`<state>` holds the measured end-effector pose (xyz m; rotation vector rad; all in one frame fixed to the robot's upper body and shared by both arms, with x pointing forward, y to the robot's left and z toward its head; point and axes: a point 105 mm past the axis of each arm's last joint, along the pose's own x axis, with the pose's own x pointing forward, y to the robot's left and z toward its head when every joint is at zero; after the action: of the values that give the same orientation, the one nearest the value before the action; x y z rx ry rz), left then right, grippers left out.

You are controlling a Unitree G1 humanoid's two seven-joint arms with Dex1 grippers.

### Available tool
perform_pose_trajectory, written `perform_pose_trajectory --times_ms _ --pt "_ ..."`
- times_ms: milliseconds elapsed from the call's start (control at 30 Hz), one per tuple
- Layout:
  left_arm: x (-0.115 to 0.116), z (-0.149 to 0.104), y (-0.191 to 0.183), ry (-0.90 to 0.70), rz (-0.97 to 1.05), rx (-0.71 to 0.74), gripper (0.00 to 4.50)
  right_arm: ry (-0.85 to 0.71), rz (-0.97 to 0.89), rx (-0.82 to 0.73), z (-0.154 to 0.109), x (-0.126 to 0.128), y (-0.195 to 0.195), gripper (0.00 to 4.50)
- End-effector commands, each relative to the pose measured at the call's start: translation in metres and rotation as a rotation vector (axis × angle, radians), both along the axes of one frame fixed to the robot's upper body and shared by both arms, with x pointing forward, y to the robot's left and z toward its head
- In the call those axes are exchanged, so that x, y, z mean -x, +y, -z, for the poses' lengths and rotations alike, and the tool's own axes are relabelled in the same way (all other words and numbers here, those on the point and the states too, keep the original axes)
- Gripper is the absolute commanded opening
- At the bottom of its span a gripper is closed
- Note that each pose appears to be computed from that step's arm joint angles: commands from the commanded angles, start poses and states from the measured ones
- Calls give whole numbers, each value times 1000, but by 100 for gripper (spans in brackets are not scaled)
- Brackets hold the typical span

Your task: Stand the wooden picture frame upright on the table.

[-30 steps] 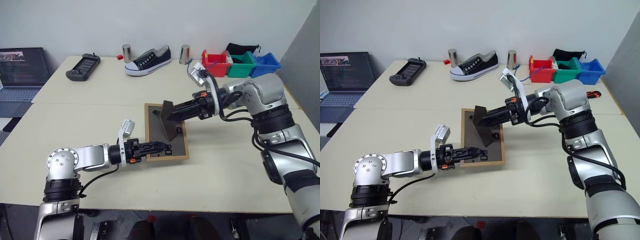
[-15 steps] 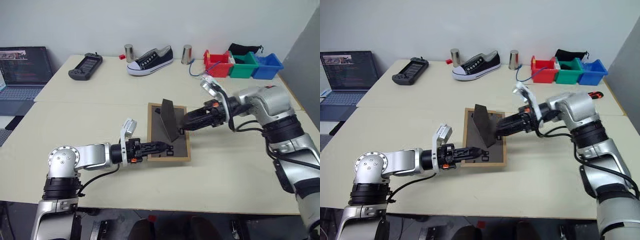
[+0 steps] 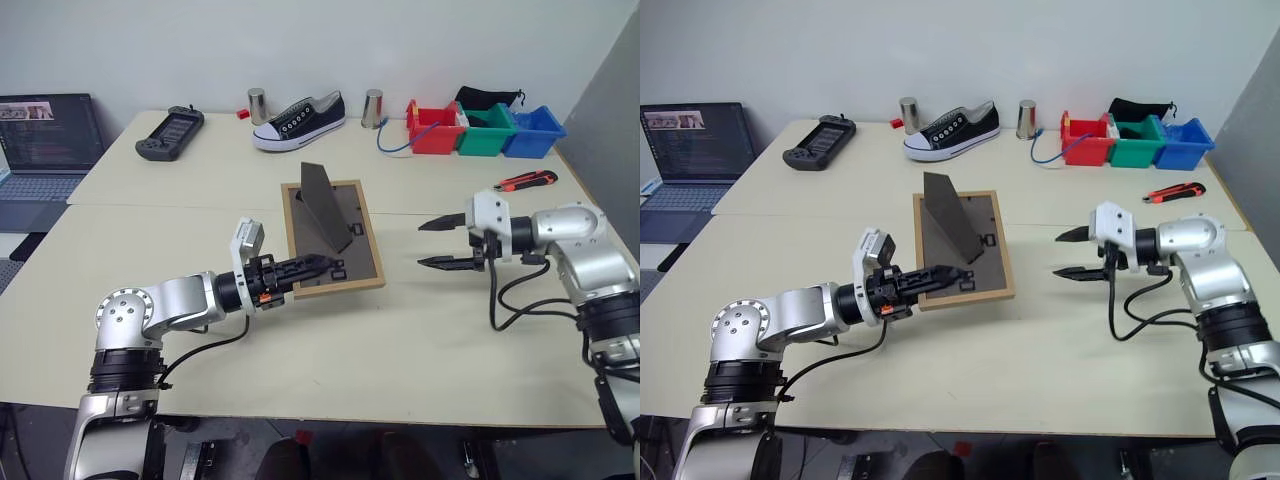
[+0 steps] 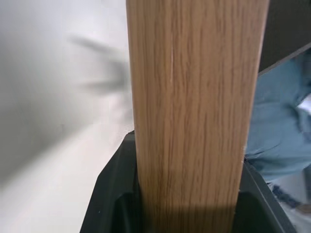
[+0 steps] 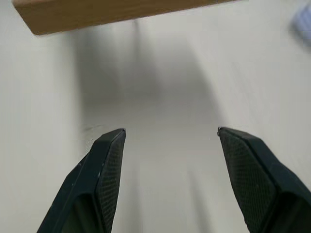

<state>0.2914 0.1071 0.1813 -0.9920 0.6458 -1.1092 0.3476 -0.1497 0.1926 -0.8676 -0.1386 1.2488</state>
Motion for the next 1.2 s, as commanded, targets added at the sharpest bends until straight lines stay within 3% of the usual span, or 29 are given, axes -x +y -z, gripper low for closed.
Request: perform_pose_trajectory --times_ms 33,167,333,1000,1200 --pt "0 -21 0 -48 10 107 130 -530 -199 41 -11 23 4 319" --pt "3 -21 -11 -51 12 163 130 -780 -306 -50 -13 31 22 319" --pt "11 -15 -20 -47 -34 208 130 -950 -406 -135 -20 39 44 319" --pt "18 -4 -25 -12 -127 197 130 -1066 -518 -188 -38 53 64 319" --pt "20 -1 -26 -8 -104 184 130 -1060 -541 -169 -34 53 67 206"
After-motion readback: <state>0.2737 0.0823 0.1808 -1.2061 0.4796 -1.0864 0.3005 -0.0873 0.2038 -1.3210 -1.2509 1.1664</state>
